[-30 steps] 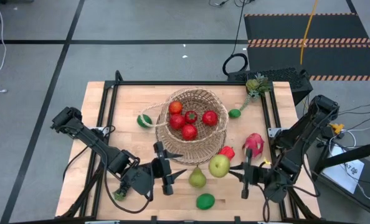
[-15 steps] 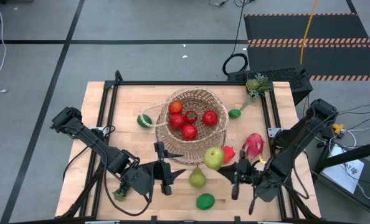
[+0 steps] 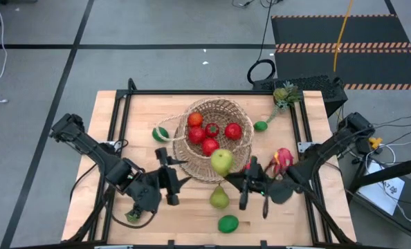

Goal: Build produce basket
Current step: Put the right green pear into the basket

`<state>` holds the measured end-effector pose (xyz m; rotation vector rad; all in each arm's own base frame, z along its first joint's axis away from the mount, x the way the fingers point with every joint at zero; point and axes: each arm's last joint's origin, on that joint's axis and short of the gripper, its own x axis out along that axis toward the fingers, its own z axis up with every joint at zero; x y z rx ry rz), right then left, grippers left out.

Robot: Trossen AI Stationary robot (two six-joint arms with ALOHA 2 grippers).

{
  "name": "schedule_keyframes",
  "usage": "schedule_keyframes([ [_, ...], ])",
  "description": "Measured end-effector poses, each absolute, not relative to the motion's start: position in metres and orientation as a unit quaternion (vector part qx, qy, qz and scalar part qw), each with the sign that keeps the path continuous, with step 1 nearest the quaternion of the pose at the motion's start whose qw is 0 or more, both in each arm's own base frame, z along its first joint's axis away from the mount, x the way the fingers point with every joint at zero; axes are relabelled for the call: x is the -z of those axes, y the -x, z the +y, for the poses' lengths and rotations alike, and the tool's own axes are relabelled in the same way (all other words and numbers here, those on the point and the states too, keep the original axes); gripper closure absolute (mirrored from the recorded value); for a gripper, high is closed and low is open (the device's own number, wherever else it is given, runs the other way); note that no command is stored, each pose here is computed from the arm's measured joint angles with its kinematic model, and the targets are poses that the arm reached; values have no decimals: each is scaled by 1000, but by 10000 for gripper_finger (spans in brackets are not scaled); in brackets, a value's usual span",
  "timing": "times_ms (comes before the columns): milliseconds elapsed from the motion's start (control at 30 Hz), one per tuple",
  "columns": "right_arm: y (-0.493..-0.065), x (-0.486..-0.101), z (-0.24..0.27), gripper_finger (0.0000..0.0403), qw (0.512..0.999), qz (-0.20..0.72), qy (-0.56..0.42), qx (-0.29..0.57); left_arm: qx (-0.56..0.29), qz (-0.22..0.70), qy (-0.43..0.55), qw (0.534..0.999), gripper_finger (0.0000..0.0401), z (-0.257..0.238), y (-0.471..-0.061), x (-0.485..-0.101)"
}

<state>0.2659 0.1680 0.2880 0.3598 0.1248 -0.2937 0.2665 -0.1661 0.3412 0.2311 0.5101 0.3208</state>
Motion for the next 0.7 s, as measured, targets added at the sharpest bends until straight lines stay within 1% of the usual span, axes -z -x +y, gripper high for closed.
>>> schedule_keyframes([
  [133,-285,-319,147,398,974,93,-137,153,-184,259,-123,940,151,-166,-257,-331],
  [300,-296,-354,110,398,963,144,-106,201,-197,255,-138,936,151,-167,-255,-324],
  [467,-299,-371,70,398,942,203,-133,233,-195,254,-142,936,151,-168,-255,-325],
  [600,-303,-370,42,398,926,242,-189,218,-195,255,-146,936,151,-168,-255,-325],
  [700,-308,-371,25,398,916,265,-207,216,-195,253,-145,937,151,-168,-255,-325],
])
